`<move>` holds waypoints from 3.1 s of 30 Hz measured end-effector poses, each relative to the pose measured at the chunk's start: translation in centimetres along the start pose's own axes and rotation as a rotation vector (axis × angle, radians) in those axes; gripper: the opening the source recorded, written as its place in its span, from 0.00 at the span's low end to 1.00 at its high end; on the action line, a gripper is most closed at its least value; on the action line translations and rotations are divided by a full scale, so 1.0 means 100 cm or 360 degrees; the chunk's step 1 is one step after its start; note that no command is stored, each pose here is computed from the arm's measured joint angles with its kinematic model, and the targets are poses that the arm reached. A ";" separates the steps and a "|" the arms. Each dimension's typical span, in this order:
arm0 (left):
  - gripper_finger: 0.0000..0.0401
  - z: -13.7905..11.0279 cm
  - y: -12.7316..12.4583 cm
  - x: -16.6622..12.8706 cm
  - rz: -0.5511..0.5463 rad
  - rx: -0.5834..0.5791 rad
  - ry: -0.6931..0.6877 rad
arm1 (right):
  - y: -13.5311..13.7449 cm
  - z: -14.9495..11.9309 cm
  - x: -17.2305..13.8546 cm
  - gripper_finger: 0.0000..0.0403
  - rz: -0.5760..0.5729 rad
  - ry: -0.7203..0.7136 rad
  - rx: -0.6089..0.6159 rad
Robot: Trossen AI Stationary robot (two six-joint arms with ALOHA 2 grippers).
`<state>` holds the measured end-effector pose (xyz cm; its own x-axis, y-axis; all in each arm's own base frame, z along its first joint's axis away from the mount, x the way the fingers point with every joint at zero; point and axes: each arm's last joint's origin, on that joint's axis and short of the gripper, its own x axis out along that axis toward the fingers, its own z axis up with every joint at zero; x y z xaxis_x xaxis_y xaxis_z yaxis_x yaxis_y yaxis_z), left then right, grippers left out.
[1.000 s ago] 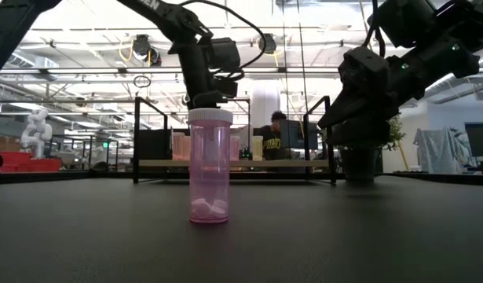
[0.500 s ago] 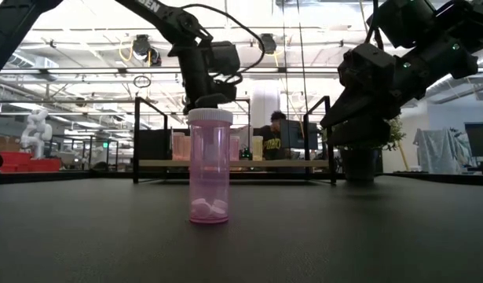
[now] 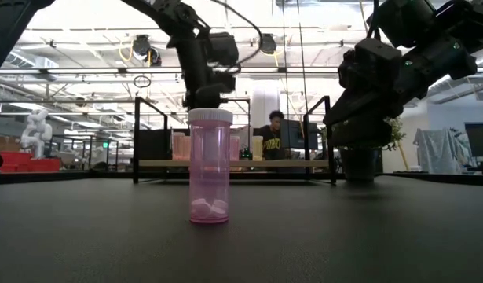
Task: Pick and place medicine bottles onto shelf by color
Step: Put the pink pill bottle on the shelf aligned with the other pink pill bottles
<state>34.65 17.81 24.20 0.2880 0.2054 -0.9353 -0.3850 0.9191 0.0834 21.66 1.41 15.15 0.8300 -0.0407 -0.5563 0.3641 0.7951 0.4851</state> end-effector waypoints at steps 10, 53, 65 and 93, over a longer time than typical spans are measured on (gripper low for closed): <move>0.84 0.007 -0.015 -0.085 -0.0014 -0.0022 -0.0356 | 0.009 -0.002 -0.001 0.63 0.0328 0.0159 -0.0170; 0.68 -0.094 -0.220 -0.175 -0.0468 0.0440 -0.0169 | 0.163 -0.071 0.146 0.63 0.0359 0.0291 -0.0860; 0.68 -0.116 -0.249 -0.187 -0.0467 0.0452 -0.0246 | 0.163 -0.086 0.155 0.34 0.0327 0.0221 -0.0851; 0.68 -0.046 -0.271 -0.135 -0.0752 0.0338 -0.0804 | 0.185 0.020 0.023 0.28 0.0098 0.0134 -0.0565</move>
<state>37.18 -11.42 33.00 0.7713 -0.1468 -0.6193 0.0447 0.9831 -0.1775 31.11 14.82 24.15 0.8028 0.0517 -0.5940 0.1331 0.9555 0.2631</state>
